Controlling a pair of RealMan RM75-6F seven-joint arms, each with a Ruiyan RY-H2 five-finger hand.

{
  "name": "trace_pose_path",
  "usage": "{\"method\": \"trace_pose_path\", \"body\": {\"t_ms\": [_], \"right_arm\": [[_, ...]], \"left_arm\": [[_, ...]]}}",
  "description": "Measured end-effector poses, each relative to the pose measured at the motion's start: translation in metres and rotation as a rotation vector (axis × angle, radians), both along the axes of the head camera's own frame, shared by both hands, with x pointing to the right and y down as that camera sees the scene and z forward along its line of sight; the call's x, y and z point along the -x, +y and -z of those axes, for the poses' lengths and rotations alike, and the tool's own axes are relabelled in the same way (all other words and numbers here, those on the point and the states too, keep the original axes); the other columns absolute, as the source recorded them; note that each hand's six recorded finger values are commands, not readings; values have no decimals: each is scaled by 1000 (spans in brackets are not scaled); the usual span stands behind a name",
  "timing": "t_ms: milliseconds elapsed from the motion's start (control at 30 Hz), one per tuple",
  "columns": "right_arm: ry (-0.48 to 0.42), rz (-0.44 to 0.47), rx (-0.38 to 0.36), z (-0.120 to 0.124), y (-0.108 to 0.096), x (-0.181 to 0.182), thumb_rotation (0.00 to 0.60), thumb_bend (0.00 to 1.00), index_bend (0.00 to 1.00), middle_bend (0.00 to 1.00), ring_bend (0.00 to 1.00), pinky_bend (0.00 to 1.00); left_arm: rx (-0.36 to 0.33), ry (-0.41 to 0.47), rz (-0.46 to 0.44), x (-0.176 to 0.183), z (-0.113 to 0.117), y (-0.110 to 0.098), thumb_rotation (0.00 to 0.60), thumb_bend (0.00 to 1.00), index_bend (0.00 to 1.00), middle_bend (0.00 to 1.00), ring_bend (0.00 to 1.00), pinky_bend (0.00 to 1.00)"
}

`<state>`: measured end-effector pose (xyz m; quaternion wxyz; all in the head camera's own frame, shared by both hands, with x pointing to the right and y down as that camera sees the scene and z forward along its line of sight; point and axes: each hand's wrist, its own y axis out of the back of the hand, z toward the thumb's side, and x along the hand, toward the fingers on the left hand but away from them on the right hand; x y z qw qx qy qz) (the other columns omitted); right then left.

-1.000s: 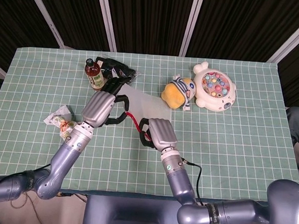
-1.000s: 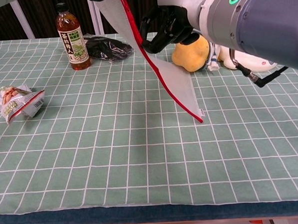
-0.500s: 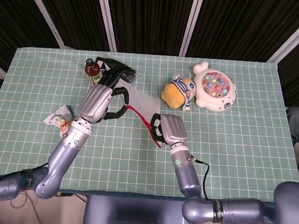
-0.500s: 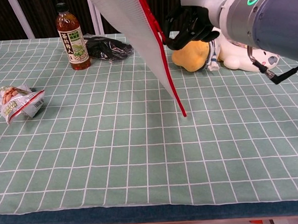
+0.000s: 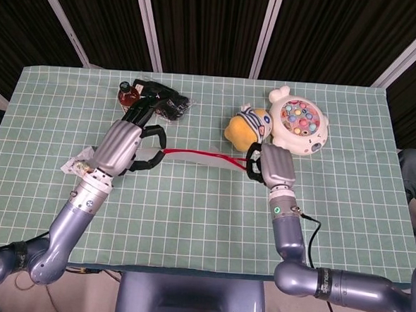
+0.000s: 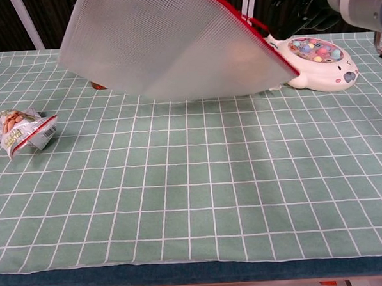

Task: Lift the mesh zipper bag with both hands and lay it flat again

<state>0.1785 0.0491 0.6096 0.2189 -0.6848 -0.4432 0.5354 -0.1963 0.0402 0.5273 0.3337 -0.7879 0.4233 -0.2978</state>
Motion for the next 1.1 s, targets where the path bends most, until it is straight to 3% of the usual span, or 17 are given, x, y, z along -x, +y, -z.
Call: {"method": "trace_pose_path", "body": {"t_ms": [500, 1100], "right_arm": [[53, -75, -32, 7, -16, -42, 600, 577, 580, 1000, 1000, 1000], [104, -139, -53, 8, -24, -67, 600, 577, 580, 1000, 1000, 1000]], "left_arm": [[12, -4, -21, 8, -2, 11, 600, 382, 614, 69, 0, 0], [26, 2, -48, 12, -3, 24, 600, 382, 614, 70, 0, 0]]}}
